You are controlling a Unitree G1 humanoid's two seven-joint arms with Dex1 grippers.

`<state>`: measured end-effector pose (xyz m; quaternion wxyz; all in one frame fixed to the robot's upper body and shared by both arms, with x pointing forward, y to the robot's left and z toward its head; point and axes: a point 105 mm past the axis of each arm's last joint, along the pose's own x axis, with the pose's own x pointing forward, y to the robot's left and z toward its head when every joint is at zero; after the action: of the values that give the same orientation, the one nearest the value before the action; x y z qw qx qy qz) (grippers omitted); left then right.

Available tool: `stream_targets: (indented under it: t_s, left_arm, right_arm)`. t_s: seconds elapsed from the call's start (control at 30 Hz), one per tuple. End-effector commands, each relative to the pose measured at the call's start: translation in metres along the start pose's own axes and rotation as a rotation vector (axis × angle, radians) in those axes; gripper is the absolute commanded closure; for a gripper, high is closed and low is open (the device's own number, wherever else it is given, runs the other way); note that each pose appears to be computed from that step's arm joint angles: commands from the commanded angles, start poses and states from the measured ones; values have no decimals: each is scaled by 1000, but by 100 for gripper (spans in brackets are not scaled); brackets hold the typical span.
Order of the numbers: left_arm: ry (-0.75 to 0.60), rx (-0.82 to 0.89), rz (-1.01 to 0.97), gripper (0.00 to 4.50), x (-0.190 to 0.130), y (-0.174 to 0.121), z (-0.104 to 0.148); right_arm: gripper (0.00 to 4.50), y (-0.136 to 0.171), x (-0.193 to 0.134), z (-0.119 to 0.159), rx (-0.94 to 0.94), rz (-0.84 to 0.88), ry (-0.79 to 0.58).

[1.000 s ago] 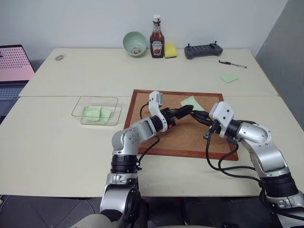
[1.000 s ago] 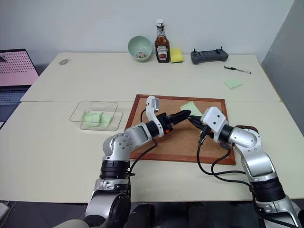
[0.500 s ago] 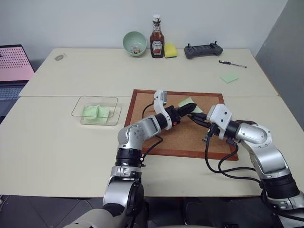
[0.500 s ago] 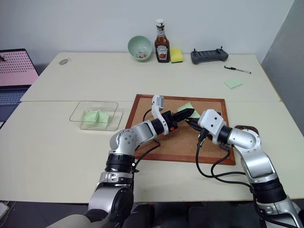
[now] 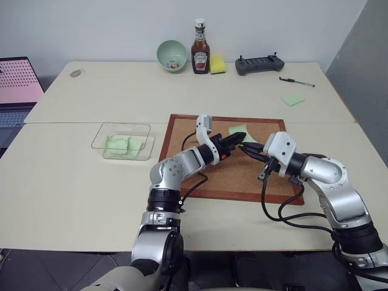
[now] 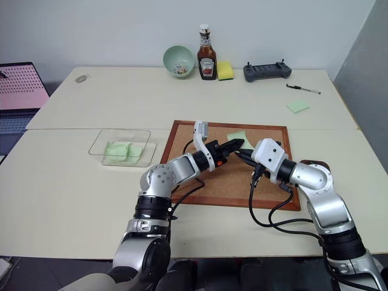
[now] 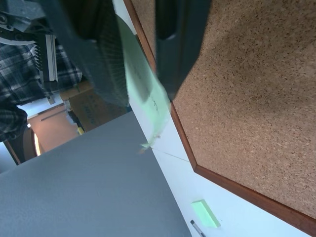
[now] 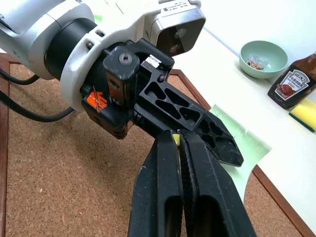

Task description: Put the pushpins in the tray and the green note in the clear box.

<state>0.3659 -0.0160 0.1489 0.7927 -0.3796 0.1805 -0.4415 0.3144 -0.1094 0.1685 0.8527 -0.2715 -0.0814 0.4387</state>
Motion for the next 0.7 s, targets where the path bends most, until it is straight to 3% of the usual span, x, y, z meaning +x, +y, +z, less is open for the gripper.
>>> stream_targets:
  t_s: [0.03, 0.4, 0.7]
  left_arm:
    - [-30, -28, -48, 448, 4, -11, 3]
    - [-68, -56, -72, 448, 2, -16, 8]
    - [-78, -53, -94, 448, 0, -20, 7]
  right_arm:
    - [450, -8, -2, 20, -30, -35, -59]
    - [450, -18, -3, 15, 70, -139, -62]
    - [450, -35, -7, 8, 359, -278, -86]
